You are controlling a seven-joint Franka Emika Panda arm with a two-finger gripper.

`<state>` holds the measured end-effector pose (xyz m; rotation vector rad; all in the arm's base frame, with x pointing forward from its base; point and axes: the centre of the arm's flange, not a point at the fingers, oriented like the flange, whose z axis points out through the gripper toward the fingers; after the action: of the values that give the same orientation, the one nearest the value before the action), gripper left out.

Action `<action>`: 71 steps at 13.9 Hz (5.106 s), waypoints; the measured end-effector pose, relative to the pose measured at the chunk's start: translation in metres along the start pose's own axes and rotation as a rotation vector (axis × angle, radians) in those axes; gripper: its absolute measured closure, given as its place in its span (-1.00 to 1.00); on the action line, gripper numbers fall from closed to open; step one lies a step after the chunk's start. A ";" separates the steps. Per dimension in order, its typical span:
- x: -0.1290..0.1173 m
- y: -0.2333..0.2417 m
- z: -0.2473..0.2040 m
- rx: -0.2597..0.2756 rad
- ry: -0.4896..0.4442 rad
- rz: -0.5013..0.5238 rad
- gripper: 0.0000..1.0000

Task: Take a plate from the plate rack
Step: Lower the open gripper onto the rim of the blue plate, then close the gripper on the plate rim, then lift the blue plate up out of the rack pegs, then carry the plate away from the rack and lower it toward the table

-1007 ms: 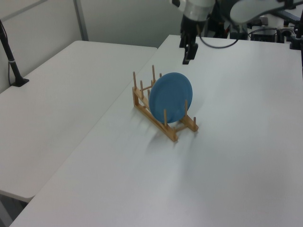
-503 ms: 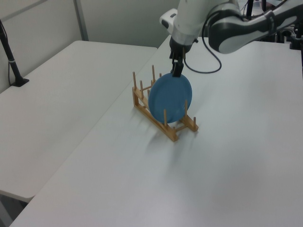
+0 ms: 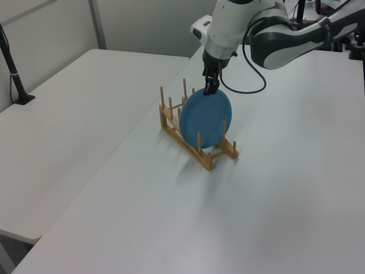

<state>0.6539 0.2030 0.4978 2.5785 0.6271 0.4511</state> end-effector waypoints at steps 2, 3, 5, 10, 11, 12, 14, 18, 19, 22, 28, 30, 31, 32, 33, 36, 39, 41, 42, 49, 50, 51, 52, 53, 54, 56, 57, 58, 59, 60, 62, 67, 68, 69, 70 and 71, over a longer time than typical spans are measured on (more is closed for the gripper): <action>0.000 -0.001 0.000 0.000 0.000 0.000 -0.33; 0.001 -0.002 -0.001 0.001 0.002 -0.002 -0.04; 0.002 -0.007 -0.003 0.000 0.005 -0.011 0.38; 0.006 -0.023 -0.012 -0.039 0.024 -0.060 0.72; 0.006 -0.022 -0.011 -0.053 0.024 -0.068 0.89; 0.006 -0.021 -0.011 -0.067 0.025 -0.076 0.89; 0.005 -0.021 -0.008 -0.096 0.024 -0.096 0.90; 0.005 -0.022 -0.006 -0.102 0.022 -0.102 0.92; 0.005 -0.022 -0.007 -0.102 0.022 -0.102 0.92; 0.006 -0.028 -0.007 -0.100 0.023 -0.110 0.92; 0.005 -0.031 -0.006 -0.100 0.020 -0.117 0.93; 0.005 -0.030 -0.007 -0.100 0.022 -0.116 0.93; 0.005 -0.030 -0.008 -0.101 0.023 -0.115 0.93; 0.005 -0.029 -0.010 -0.101 0.027 -0.113 0.93; 0.005 -0.027 -0.013 -0.102 0.030 -0.111 0.93; 0.008 -0.020 -0.025 -0.107 0.050 -0.098 0.93; 0.009 -0.012 -0.038 -0.112 0.071 -0.085 0.93; 0.008 -0.007 -0.047 -0.115 0.083 -0.077 0.93; 0.008 -0.005 -0.050 -0.116 0.087 -0.074 0.93; 0.001 0.030 -0.073 -0.063 0.112 0.037 0.93; -0.002 0.040 -0.075 -0.032 0.111 0.075 0.93; -0.006 0.049 -0.078 0.000 0.107 0.110 0.93; -0.009 0.054 -0.078 0.027 0.097 0.136 0.93; -0.015 0.064 -0.076 0.077 0.071 0.179 0.93; -0.022 0.074 -0.071 0.128 0.039 0.220 0.93; -0.034 0.091 -0.062 0.200 -0.011 0.261 0.93; -0.040 0.100 -0.057 0.230 -0.031 0.277 0.93; -0.045 0.109 -0.053 0.253 -0.049 0.288 0.93; -0.051 0.118 -0.048 0.271 -0.065 0.293 0.93; -0.057 0.127 -0.042 0.284 -0.077 0.293 0.93; -0.071 0.150 -0.029 0.311 -0.095 0.281 0.93; -0.115 0.198 0.001 0.421 -0.168 0.214 0.93; -0.128 0.206 0.012 0.452 -0.184 0.207 0.93; -0.134 0.208 0.019 0.466 -0.195 0.205 0.93; -0.139 0.208 0.027 0.477 -0.210 0.204 0.93; -0.144 0.205 0.037 0.487 -0.228 0.198 0.93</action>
<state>0.6195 -0.0446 0.5377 3.1107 0.4429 0.0603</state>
